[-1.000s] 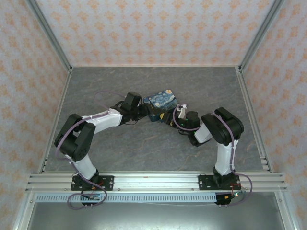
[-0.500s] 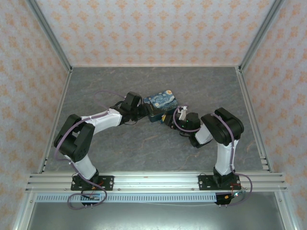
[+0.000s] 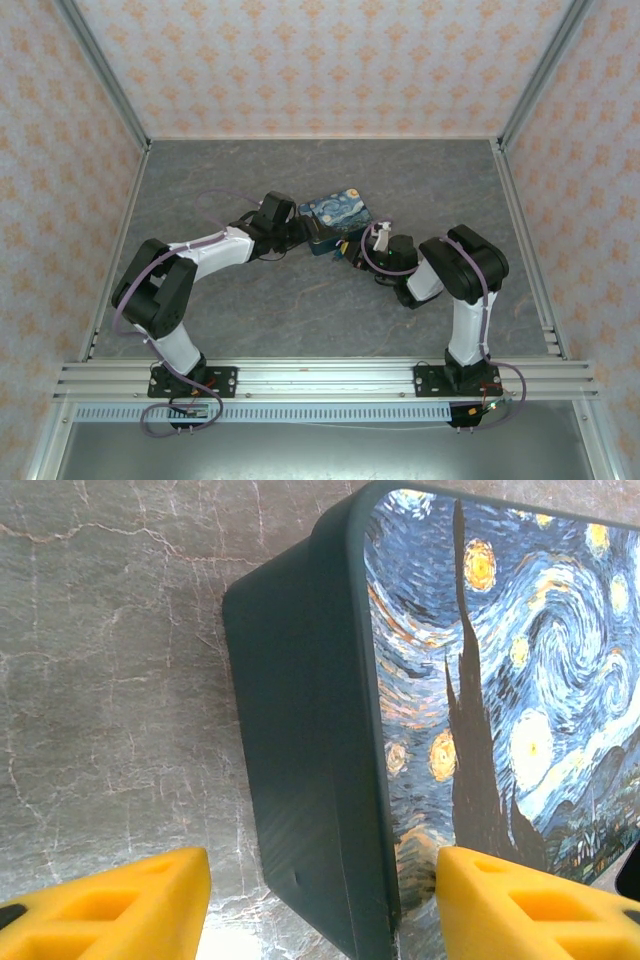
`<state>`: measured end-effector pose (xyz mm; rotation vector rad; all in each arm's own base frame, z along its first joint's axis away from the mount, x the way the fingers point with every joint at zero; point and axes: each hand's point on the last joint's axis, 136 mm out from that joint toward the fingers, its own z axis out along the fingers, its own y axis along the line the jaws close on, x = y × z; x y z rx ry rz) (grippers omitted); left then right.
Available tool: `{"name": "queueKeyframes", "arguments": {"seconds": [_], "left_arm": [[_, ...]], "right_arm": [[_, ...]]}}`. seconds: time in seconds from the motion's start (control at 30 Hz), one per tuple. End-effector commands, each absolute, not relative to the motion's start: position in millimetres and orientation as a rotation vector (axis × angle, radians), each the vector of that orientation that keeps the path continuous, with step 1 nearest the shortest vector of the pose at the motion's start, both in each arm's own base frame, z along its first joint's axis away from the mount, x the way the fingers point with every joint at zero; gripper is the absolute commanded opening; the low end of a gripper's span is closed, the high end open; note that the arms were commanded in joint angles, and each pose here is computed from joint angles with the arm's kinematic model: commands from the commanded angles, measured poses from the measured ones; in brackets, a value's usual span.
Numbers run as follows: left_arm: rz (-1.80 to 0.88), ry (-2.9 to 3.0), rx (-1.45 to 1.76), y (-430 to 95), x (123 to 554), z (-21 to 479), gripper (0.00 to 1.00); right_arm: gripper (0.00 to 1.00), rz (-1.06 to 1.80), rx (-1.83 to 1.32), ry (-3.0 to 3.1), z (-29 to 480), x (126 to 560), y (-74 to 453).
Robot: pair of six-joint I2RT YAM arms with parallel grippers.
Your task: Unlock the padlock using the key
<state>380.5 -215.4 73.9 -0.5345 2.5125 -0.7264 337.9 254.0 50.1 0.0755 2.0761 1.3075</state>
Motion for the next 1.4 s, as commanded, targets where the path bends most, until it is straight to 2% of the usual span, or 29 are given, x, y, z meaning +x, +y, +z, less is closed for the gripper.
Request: {"name": "queueKeyframes", "arguments": {"seconds": [0.0, 0.13, 0.4, 1.07, 1.37], "left_arm": [[-0.556, 2.629, -0.555, -195, 356, 47, 0.60], [-0.554, 2.629, -0.556, -195, 356, 47, 0.60], [-0.546, 2.624, -0.560, -193, 356, 49, 0.60], [-0.596, 2.626, -0.576, -198, 347, 44, 0.60], [-0.585, 2.585, -0.558, -195, 352, 66, 0.61]], "right_arm": [[0.09, 1.319, 0.027, 2.001, 73, 341, 259], [0.04, 1.314, 0.036, 1.998, 73, 342, 258], [0.02, 1.293, 0.103, 1.970, 78, 345, 247], [0.00, 1.325, 0.275, 1.882, 95, 360, 229], [0.00, 1.249, 0.253, 1.920, 95, 350, 218]]}}
